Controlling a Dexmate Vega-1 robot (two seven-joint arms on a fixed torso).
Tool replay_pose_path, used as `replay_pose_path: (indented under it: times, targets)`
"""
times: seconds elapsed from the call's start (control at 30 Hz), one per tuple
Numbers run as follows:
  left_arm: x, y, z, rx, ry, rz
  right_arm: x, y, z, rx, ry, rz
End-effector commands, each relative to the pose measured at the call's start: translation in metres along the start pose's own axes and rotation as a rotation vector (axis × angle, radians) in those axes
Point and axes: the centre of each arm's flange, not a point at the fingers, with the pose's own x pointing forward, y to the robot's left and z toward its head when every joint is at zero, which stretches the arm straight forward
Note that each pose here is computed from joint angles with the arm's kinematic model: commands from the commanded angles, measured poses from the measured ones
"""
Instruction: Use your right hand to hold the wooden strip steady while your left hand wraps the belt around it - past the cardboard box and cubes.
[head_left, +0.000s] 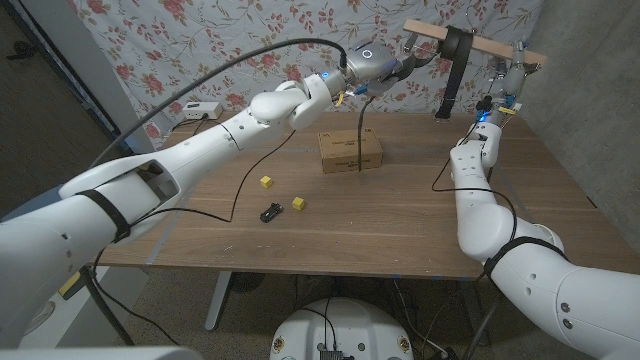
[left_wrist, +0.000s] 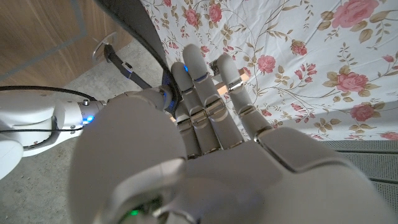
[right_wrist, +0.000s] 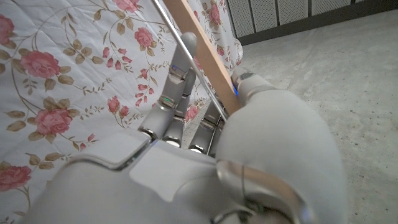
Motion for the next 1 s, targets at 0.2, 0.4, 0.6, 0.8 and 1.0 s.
replay_pose_path:
  times: [0.2,0.4,0.6,0.8,1.0]
  targets:
    - [0.002,0.016,0.015,-0.165,-0.033,0.055,-0.006,0.000,-0.010,-0.257,0.012,0.018]
    - [0.003,0.030,0.011,-0.235,-0.017,0.094,-0.011,-0.003,-0.014,-0.270,0.040,0.044]
    - [0.007,0.046,0.001,-0.275,0.004,0.135,-0.014,-0.004,-0.017,-0.302,0.061,0.071]
    - [0.011,0.059,-0.009,-0.305,0.021,0.163,-0.017,-0.004,-0.020,-0.368,0.082,0.095]
    - [0.017,0.074,-0.021,-0.338,0.043,0.190,-0.022,-0.005,-0.025,-0.438,0.113,0.122]
